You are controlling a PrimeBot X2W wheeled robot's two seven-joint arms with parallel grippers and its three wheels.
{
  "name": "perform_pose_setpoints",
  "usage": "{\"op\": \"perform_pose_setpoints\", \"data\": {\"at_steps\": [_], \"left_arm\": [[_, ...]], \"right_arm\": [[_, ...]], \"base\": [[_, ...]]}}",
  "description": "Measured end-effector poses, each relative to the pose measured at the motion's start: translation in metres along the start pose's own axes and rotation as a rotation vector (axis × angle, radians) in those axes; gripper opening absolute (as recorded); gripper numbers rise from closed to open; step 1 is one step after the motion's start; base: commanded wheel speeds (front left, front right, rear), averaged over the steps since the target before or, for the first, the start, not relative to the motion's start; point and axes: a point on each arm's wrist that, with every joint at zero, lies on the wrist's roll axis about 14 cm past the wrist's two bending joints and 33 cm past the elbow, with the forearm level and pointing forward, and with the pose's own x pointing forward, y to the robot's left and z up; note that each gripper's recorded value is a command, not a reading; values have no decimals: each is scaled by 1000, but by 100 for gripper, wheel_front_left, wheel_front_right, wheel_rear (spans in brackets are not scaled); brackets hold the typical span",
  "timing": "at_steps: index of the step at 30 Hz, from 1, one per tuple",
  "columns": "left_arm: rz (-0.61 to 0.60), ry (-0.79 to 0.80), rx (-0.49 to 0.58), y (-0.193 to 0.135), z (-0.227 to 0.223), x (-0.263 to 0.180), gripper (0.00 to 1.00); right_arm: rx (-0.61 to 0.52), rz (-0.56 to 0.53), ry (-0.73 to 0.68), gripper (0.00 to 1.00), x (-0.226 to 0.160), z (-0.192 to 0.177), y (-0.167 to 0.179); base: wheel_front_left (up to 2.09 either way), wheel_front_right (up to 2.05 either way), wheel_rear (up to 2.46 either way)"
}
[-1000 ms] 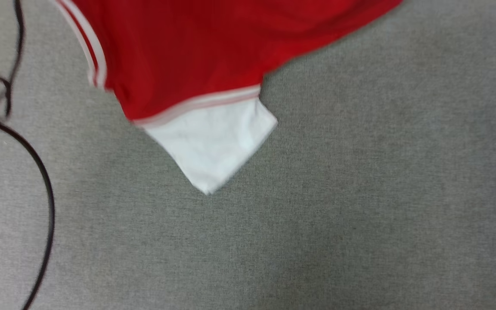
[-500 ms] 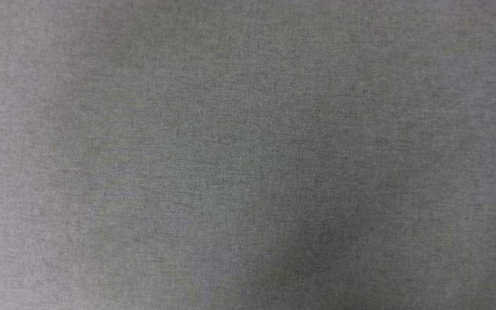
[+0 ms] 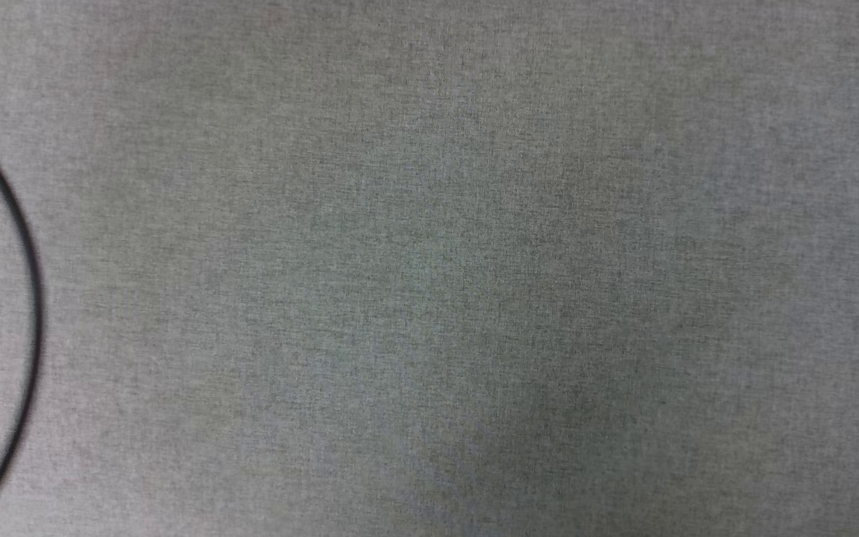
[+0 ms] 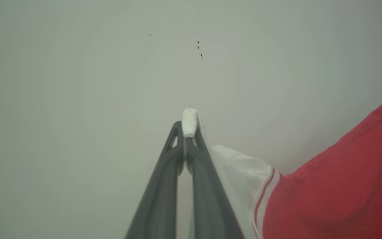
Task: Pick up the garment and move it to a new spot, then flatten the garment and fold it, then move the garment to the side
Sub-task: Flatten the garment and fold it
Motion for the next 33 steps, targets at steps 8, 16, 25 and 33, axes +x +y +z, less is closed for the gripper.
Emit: {"op": "perform_pose_setpoints", "data": {"at_steps": [8,16,25,33], "left_arm": [[11,153,-85,-11,-65,-56,0],[22,292,-164,-29,-99,-127,0],[76,421,-244,-54,-99,-218,0],[125,540,-346,-82,-81,-294,0]], "right_arm": [[69,62,163,0,-31,-83,27],[127,108,264,0,-80,-126,47],[191,153,359,0,-157,-149,69],[214,151,457,0,-225,-160,75]], "base": [[0,0,0],[0,0,0],[0,0,0],[0,0,0]]}}
